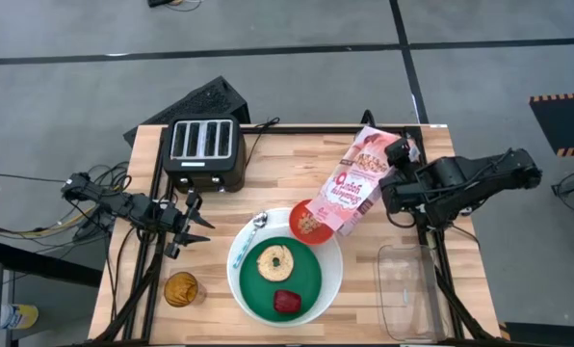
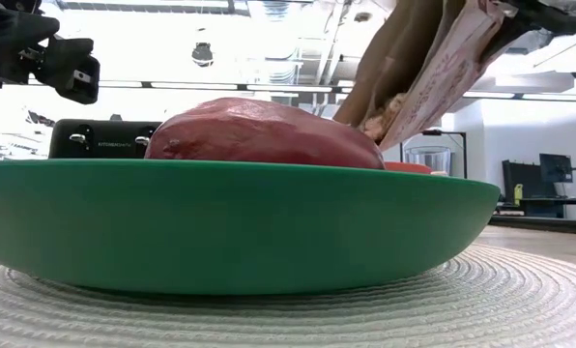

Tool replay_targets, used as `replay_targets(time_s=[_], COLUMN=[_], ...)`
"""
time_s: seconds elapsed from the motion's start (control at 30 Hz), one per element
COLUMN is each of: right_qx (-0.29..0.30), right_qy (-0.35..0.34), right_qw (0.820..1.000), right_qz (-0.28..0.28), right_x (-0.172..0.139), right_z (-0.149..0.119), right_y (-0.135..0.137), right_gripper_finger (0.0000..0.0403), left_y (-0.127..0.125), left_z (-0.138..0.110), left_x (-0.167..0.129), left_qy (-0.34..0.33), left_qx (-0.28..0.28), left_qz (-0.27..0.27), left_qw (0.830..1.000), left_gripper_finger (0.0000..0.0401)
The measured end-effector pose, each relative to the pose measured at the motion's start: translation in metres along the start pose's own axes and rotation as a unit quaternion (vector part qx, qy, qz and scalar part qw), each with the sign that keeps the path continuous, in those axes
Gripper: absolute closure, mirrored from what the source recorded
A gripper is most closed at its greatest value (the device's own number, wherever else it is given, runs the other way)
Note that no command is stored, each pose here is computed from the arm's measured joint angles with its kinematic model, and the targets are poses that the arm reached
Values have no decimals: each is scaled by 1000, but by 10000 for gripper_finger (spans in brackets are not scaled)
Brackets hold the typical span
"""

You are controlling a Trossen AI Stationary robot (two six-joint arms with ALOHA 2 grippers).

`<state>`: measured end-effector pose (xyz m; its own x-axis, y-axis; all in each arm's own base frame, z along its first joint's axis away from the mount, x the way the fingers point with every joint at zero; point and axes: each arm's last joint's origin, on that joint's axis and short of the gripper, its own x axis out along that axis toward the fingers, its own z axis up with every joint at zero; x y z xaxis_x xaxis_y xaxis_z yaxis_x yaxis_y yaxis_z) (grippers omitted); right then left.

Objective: Arrange a breakfast setting
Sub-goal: Pour the cereal from the cereal box into the orange bowl

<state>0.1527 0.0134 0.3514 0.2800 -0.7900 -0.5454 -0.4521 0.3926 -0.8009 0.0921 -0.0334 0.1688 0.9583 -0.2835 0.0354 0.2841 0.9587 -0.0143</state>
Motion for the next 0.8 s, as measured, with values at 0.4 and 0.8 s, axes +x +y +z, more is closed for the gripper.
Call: replay_targets(time_s=[0.4,0.8], right_qx=[-18,-15], right_qy=[7,8], right_qw=[1000,1000], right_qz=[-2,-1], right_x=[1,2], right_z=[-1,-1], right_y=[-1,-1], right_gripper_finger=[206,206], left_y=[0,0], left_z=[0,0], left_x=[0,0], left_qy=[0,0], left_qx=[0,0], left_qz=[0,0], left_qw=[1000,1000], left_gripper_finger=[257,257])
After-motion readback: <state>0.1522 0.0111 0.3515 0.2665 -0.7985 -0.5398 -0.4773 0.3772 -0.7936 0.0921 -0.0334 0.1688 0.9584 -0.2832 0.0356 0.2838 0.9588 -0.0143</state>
